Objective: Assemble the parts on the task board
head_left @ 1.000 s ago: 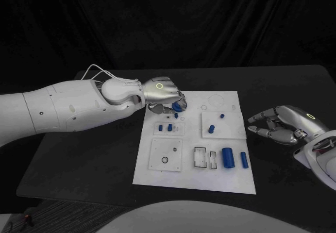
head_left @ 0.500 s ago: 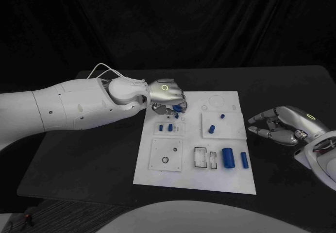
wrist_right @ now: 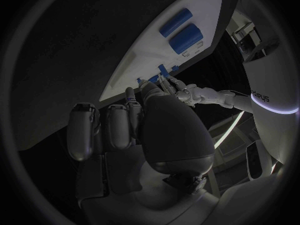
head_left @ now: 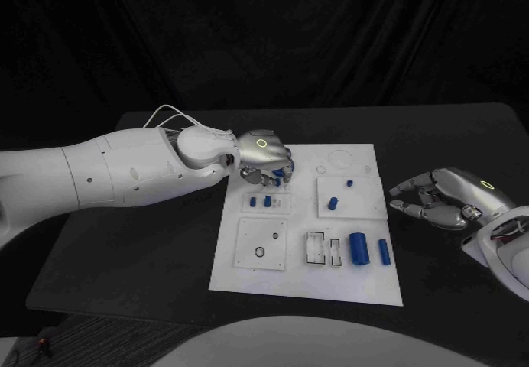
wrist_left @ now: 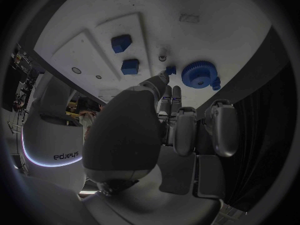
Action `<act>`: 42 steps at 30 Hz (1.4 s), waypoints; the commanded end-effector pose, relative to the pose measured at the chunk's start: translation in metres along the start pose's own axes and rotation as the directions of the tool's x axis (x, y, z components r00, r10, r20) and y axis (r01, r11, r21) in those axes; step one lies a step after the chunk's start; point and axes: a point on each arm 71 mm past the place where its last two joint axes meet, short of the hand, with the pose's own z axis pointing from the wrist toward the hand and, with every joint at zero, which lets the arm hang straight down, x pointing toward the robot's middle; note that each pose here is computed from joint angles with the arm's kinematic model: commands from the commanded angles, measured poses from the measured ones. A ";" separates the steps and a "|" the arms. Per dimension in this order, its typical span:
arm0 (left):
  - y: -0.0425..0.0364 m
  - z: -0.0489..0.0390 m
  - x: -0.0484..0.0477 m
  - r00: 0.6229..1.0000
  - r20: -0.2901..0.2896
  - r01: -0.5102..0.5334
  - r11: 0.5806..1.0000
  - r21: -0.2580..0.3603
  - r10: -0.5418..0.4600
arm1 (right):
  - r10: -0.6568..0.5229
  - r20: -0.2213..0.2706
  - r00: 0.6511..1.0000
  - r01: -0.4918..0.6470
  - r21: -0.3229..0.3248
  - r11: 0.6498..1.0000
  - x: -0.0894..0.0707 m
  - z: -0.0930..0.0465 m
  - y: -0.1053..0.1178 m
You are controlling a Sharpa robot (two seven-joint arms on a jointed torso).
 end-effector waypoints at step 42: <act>-0.0061 0.0127 0.0181 0.994 -0.110 -0.019 1.000 -0.002 0.019 | 0.003 -0.030 1.000 -0.003 -0.012 1.000 0.007 0.001 0.001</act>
